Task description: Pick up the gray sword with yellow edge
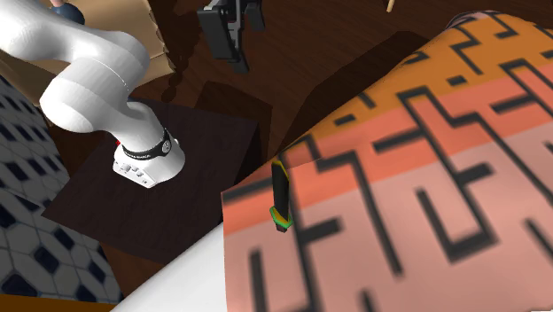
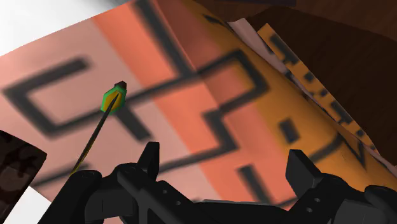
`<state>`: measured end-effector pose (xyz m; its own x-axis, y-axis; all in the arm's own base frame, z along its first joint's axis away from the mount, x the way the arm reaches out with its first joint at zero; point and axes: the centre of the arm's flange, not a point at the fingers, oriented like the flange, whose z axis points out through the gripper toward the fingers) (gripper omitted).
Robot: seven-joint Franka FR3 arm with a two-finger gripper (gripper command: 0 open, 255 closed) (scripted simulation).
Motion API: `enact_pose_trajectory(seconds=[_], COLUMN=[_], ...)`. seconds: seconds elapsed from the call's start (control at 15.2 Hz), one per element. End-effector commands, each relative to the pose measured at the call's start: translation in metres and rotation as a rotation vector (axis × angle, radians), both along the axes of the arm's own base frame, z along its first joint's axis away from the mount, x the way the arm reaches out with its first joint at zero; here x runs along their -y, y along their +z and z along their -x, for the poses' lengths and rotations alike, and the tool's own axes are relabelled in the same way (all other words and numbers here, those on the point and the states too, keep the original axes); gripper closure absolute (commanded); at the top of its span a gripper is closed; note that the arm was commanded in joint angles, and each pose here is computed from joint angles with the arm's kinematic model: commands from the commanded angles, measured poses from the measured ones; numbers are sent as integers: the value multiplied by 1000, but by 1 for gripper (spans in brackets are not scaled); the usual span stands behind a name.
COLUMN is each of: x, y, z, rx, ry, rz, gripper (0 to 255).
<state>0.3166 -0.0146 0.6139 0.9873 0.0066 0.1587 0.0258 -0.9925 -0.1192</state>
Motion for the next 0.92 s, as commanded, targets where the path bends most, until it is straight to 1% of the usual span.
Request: enact_pose_trajectory(seconds=[0.0,0.4,0.86], x=[0,44,96], y=[0,-68,-145], z=[0,-1,-19], rx=[0,42,92], ry=[0,239,518], rz=[0,24,51], gripper=[0,0,0])
